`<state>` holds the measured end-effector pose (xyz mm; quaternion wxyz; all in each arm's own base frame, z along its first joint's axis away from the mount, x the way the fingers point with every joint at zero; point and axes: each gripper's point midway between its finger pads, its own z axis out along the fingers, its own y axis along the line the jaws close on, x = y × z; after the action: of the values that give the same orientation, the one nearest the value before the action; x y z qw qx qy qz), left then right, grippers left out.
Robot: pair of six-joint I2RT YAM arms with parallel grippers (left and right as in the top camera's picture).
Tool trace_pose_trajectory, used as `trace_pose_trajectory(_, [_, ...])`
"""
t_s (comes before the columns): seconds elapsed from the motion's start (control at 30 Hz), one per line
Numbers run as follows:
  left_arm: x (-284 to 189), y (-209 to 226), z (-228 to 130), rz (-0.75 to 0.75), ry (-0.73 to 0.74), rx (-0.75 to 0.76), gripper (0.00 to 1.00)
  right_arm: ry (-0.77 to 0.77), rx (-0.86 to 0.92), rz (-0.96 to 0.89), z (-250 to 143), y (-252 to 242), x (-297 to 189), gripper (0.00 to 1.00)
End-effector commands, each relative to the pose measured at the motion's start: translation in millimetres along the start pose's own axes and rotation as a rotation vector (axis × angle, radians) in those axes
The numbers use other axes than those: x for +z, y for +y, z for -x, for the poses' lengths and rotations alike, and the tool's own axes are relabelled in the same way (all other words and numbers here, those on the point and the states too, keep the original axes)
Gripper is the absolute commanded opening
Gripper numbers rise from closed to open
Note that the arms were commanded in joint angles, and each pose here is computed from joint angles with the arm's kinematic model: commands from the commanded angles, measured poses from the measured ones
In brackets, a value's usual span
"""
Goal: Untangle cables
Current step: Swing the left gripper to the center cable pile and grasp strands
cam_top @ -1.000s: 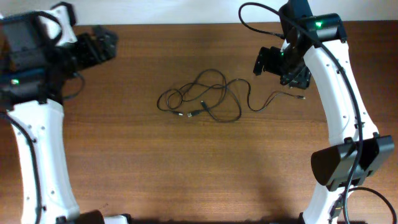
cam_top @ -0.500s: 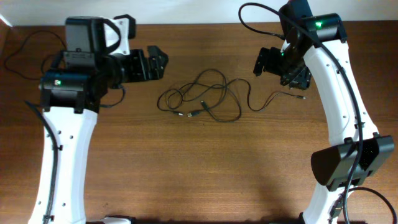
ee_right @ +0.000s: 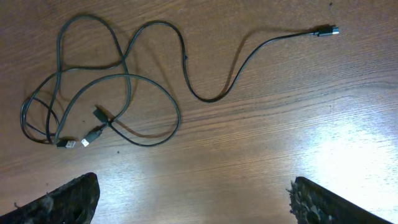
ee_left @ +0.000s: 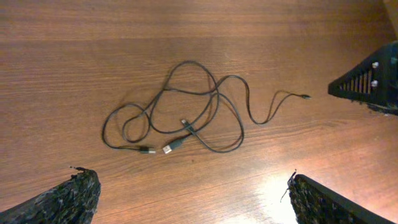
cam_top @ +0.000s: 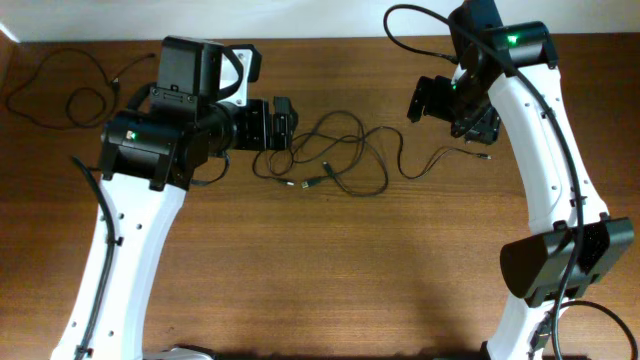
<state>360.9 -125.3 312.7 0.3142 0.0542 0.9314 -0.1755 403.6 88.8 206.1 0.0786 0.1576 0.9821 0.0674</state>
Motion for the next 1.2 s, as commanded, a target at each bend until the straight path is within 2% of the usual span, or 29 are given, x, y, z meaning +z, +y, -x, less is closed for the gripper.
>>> trace_pose_trajectory(0.0, [-2,3,0,0.024,-0.006,0.018,0.99,0.013,-0.013,-0.003,-3,1,3,0.99])
trace_pose_trajectory(0.17, [8,6,-2,0.029,0.018,0.013,0.99,0.006,-0.014,0.001,-1,2,3,0.98])
trace_pose_trajectory(0.2, [28,14,-18,0.049,0.117,-0.008,0.99,0.003,-0.015,0.002,0,3,3,0.98])
trace_pose_trajectory(0.33, [60,25,-38,0.073,0.246,-0.036,0.99,0.003,-0.015,0.002,0,3,3,0.98])
trace_pose_trajectory(0.5, [95,36,-51,0.092,0.339,-0.055,0.99,0.004,-0.015,0.002,-1,3,3,0.98])
trace_pose_trajectory(0.6, [114,38,-51,0.072,0.352,0.031,0.99,0.002,-0.016,0.003,0,3,3,0.98])
trace_pose_trajectory(0.67, [129,34,-51,0.046,0.356,0.146,0.99,-0.004,-0.016,0.007,1,4,3,0.98])
trace_pose_trajectory(0.87, [169,-5,-63,-0.060,0.371,0.417,0.99,-0.005,-0.016,0.006,1,4,3,0.98])
trace_pose_trajectory(1.0, [194,-7,-74,-0.004,0.400,0.480,0.99,-0.011,-0.004,-0.003,5,-2,3,0.98])
trace_pose_trajectory(1.17, [211,-11,-90,-0.013,0.451,0.494,0.99,0.010,0.098,0.017,20,-42,-1,0.98])
